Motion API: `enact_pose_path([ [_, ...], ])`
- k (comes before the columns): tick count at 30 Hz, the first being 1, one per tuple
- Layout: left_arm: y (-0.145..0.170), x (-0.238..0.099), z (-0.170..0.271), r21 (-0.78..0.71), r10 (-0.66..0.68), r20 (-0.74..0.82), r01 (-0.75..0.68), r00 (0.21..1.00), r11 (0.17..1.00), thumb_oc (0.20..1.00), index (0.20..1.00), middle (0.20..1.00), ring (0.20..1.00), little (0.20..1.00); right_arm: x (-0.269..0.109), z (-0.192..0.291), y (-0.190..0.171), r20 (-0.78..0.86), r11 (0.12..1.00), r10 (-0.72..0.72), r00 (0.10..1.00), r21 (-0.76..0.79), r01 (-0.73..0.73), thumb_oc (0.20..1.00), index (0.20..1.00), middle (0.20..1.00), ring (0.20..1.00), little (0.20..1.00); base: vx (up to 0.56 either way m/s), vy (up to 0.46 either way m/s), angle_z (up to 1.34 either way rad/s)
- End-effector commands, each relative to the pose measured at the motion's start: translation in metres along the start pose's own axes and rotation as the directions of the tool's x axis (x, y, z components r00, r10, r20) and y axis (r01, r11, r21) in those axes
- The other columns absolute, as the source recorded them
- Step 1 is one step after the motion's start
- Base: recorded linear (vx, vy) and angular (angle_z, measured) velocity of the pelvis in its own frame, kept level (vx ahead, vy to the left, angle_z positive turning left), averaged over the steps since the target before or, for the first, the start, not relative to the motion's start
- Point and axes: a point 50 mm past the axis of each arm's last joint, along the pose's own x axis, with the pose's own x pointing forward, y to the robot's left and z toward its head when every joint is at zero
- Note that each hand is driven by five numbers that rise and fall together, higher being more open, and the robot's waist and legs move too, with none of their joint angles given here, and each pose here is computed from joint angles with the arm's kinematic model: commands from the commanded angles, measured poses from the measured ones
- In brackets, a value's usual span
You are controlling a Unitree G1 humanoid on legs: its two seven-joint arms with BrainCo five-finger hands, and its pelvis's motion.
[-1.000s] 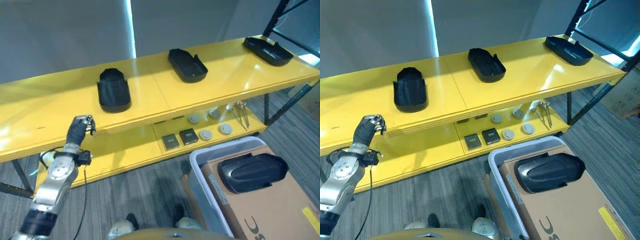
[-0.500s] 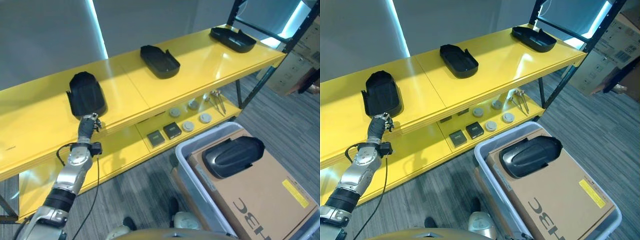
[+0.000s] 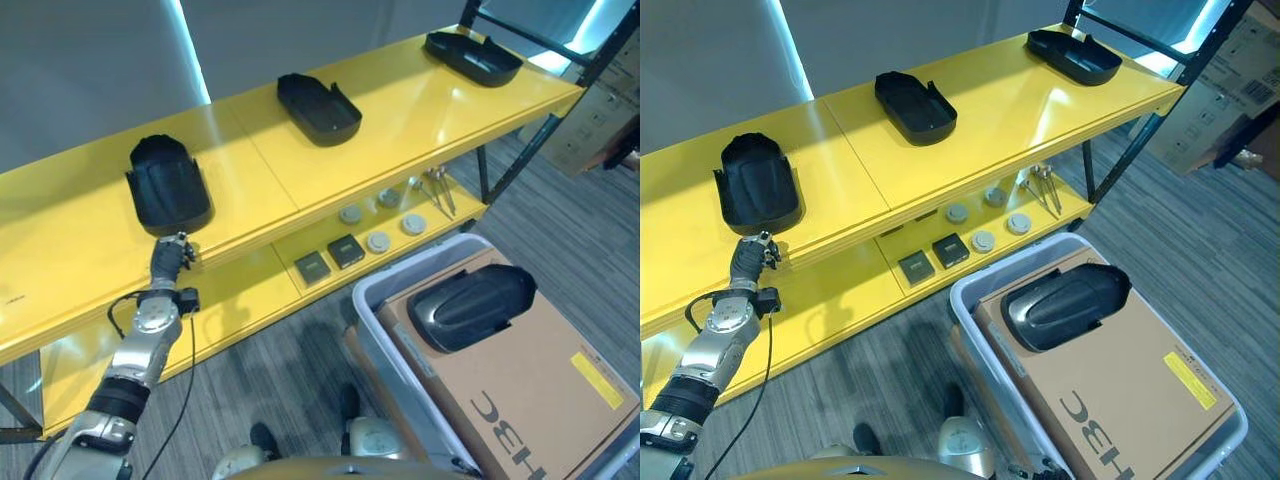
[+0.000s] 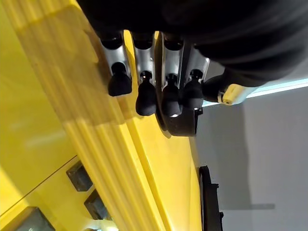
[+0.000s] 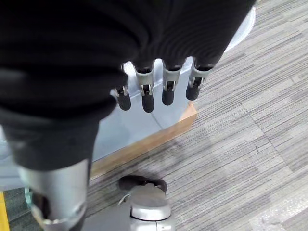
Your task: Move parts from the plastic box to the shelf.
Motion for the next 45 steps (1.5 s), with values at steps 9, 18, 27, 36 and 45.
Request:
enact_pose_path([
  [9, 0.009, 0.032, 0.044, 0.003, 0.122, 0.159, -0.124, 0.98, 0.992, 0.2, 0.2, 0.2, 0.2, 0.2, 0.002, 0.004, -0.016, 0.014, 0.995, -0.012, 1.0, -0.095, 0.013, 1.0, 1.0, 1.0, 1.0, 1.0, 0.0, 0.0, 0.0],
  [18, 0.013, 0.04, 0.03, 0.051, 0.171, 0.063, -0.174, 0.983, 0.983, 0.2, 0.2, 0.2, 0.2, 0.2, 0.003, 0.009, -0.015, 0.028, 0.995, -0.004, 1.0, -0.101, 0.007, 1.0, 1.0, 1.0, 1.0, 1.0, 0.0, 0.0, 0.0],
  [27, 0.027, 0.049, 0.022, 0.073, 0.265, -0.014, -0.263, 0.964, 0.962, 0.2, 0.2, 0.2, 0.2, 0.2, 0.004, 0.014, -0.015, 0.043, 0.993, 0.005, 0.999, -0.122, 0.0, 1.0, 1.0, 1.0, 1.0, 1.0, 0.0, -0.001, -0.02],
  [36, 0.038, 0.055, 0.025, 0.117, 0.309, -0.04, -0.303, 0.95, 0.946, 0.2, 0.2, 0.2, 0.2, 0.2, 0.004, 0.017, -0.014, 0.051, 0.991, 0.017, 0.999, -0.136, -0.01, 1.0, 1.0, 1.0, 1.0, 1.0, 0.01, 0.001, -0.03],
  [45, 0.048, 0.059, 0.026, 0.133, 0.34, -0.066, -0.33, 0.938, 0.935, 0.2, 0.2, 0.2, 0.2, 0.2, 0.005, 0.016, -0.015, 0.048, 0.99, 0.017, 0.999, -0.143, -0.01, 1.0, 1.0, 1.0, 1.0, 1.0, 0.0, -0.001, -0.01],
])
